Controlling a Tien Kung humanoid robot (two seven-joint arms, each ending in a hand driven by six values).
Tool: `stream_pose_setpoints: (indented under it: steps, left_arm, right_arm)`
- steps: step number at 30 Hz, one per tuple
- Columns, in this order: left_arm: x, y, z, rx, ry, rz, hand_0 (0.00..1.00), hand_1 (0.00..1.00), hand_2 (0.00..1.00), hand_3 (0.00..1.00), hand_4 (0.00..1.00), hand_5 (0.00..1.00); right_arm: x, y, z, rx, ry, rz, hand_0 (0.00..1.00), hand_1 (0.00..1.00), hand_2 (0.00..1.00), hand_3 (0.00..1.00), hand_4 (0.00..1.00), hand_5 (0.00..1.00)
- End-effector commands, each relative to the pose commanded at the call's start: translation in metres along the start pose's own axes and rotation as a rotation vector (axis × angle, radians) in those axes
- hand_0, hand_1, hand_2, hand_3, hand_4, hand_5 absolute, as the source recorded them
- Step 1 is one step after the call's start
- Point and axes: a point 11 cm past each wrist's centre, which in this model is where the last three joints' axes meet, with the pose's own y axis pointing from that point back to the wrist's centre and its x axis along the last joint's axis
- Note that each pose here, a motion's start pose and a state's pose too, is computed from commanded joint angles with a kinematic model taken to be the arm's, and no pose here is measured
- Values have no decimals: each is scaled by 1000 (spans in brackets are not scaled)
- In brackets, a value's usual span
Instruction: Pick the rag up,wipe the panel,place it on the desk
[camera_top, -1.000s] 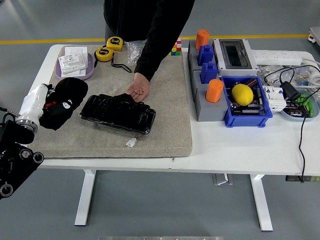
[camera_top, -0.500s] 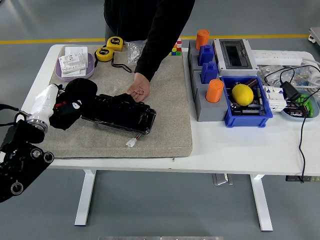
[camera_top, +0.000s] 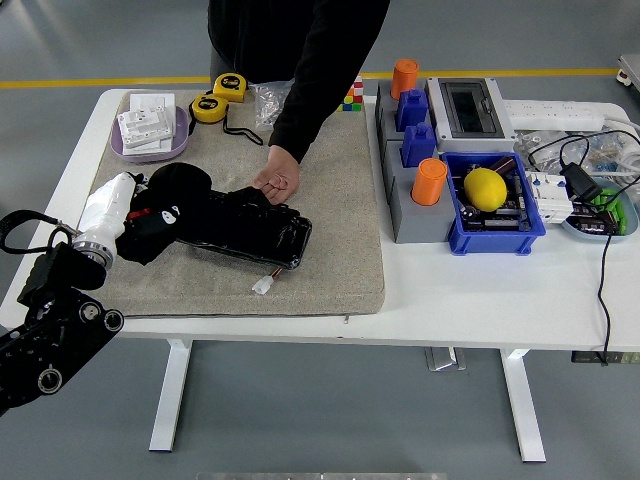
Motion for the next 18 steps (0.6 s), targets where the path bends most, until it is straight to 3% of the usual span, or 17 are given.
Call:
stream_pose_setpoints:
  steps: [18]
  left_arm:
    - [-34,10,31,-90,-74,-82,271,144,330,409,371,2]
  right_arm:
    - [3,0,-3,2,7,4,741,702,703,612,998,531]
